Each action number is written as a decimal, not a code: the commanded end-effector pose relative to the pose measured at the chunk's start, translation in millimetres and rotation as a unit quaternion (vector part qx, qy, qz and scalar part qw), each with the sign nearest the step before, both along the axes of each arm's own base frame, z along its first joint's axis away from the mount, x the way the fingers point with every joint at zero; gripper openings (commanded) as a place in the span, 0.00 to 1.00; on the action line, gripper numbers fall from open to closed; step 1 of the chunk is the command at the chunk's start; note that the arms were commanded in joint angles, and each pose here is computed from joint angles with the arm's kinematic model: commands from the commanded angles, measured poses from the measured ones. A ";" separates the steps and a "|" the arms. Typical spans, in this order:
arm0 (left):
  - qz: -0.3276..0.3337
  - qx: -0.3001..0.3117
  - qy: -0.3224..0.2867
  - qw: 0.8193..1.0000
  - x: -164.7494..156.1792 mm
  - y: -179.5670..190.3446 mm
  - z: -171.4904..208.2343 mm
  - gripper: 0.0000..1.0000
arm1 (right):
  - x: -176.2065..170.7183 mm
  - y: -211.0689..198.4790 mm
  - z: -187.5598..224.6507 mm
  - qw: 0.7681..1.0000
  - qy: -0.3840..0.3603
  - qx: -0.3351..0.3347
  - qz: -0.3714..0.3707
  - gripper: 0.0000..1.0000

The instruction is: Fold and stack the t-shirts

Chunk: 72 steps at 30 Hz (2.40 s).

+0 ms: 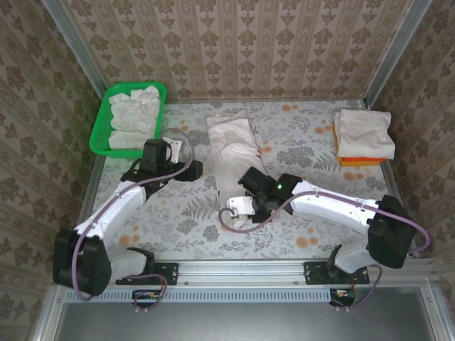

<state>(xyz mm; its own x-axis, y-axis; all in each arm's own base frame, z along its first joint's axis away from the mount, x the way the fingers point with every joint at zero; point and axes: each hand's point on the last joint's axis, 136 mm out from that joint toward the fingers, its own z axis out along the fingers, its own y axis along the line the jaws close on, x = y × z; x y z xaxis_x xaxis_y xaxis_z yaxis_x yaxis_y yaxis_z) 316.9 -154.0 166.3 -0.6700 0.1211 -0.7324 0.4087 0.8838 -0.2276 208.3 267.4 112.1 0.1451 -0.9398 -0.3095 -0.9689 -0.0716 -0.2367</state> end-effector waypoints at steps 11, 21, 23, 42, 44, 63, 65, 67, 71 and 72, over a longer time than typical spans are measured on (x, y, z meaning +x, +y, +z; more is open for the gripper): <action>-0.070 0.085 -0.116 0.987 -72.0 29.5 12.6 1.00 | 128.6 21.2 9.9 0.999 -0.051 0.002 0.005 0.01; -0.087 0.086 -0.131 0.984 -73.7 26.2 10.4 1.00 | 180.4 29.0 0.2 0.997 -0.078 0.005 -0.009 0.01; -0.089 0.082 -0.133 0.984 -72.8 24.4 11.1 1.00 | 188.8 31.3 -0.1 0.996 -0.085 0.009 -0.013 0.01; -0.084 0.067 -0.115 0.988 -63.3 17.6 2.9 1.00 | 223.4 30.1 -35.1 0.995 -0.097 -0.015 -0.035 0.01; -0.083 0.065 -0.114 0.988 -62.5 17.3 1.7 1.00 | 225.8 25.2 -33.8 0.994 -0.099 -0.016 -0.044 0.01; -0.087 0.055 -0.113 0.988 -58.0 9.0 2.6 1.00 | 237.4 21.0 -41.6 0.992 -0.114 -0.006 -0.063 0.16; -0.086 0.054 -0.113 0.988 -57.6 8.7 2.2 1.00 | 243.9 23.1 -32.5 0.989 -0.129 0.008 -0.076 0.26; -0.087 0.051 -0.116 0.988 -56.0 6.8 2.1 1.00 | 253.4 25.0 -14.1 0.982 -0.156 0.038 -0.103 0.45; -0.090 0.040 -0.121 0.988 -48.3 -3.9 2.0 1.00 | 269.3 17.0 20.7 0.960 -0.203 0.087 -0.171 0.71; -0.088 0.040 -0.121 0.988 -44.5 -7.6 1.1 1.00 | 270.0 13.5 28.4 0.954 -0.209 0.102 -0.190 0.74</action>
